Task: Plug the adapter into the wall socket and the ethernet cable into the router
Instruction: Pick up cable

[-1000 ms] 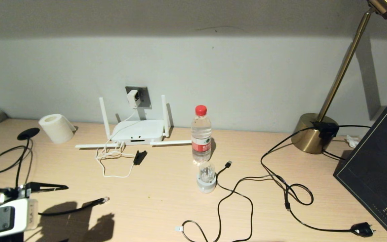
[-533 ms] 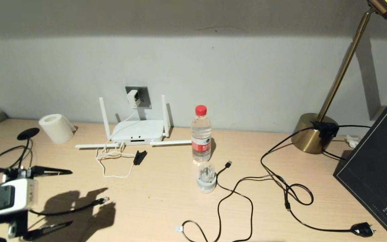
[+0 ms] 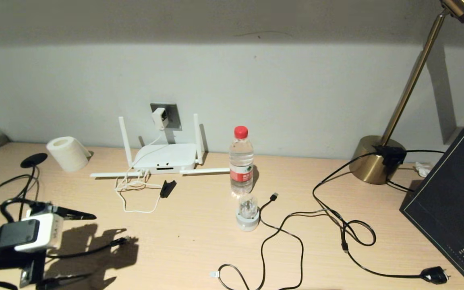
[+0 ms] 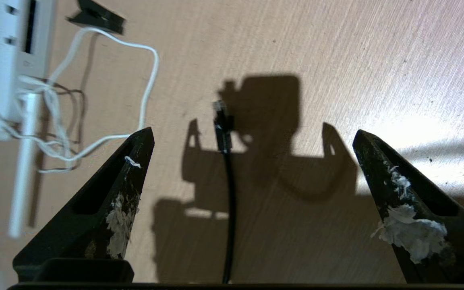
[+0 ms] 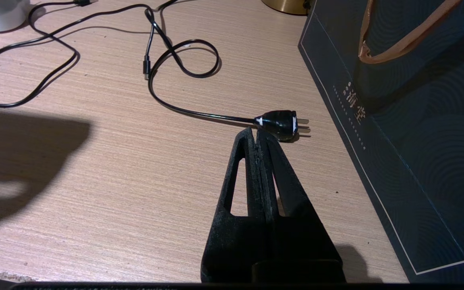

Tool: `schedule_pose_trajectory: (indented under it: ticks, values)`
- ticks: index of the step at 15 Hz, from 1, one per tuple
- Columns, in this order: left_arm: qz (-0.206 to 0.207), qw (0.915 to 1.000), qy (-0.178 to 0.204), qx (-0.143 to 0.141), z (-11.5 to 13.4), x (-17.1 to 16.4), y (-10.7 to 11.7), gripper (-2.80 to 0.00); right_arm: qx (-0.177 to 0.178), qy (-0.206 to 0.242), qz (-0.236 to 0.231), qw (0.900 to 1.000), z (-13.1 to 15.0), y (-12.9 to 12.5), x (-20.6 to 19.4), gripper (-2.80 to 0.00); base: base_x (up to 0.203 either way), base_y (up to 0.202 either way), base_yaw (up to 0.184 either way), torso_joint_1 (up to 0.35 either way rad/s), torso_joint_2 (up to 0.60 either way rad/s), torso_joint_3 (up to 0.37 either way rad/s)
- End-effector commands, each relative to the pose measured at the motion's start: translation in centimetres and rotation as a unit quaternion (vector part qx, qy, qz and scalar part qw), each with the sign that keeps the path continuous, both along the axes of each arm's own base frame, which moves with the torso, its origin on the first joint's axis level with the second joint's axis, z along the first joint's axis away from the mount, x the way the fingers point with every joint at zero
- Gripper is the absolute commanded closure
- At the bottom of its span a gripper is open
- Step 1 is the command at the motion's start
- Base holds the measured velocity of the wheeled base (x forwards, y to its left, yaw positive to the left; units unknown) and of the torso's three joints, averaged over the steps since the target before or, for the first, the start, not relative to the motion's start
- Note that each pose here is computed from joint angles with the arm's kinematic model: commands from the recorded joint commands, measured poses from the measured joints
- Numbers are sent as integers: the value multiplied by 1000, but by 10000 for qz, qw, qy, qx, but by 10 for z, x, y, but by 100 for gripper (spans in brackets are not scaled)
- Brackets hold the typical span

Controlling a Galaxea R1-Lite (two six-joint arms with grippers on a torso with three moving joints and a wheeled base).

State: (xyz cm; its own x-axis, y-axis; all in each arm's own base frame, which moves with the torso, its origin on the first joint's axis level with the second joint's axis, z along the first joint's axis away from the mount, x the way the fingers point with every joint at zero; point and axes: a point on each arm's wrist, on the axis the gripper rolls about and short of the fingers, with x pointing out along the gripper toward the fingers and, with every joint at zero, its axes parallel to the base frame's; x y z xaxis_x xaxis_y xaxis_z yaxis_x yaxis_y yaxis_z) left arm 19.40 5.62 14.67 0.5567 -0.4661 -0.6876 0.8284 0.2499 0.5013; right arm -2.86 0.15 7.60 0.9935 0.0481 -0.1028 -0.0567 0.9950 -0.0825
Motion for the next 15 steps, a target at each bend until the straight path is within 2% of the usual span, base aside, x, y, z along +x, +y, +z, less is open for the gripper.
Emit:
schedule_pose_trajectory:
  ticks: [1, 4, 8, 11, 15]
  values:
    - [-20, 9995, 311, -90, -15, 10, 4, -280, 1, 13, 5, 10000, 0, 0, 0, 0, 0, 0, 0, 0, 0, 0]
    - [-19, 9992, 409, -1, -21, 27, 12, -280, 1, 13, 5, 10000, 0, 0, 0, 0, 0, 0, 0, 0, 0, 0]
    - [-90, 9960, 828, 335, -41, 36, 17, -280, 1, 13, 5, 10000, 0, 0, 0, 0, 0, 0, 0, 0, 0, 0]
    - [-63, 9942, 1035, 277, -51, 46, 22, -280, -7, 9, 6, 10000, 0, 0, 0, 0, 0, 0, 0, 0, 0, 0]
    - [-108, 9914, 1290, 177, -45, 62, 26, -280, 1, 13, 5, 10000, 0, 0, 0, 0, 0, 0, 0, 0, 0, 0]
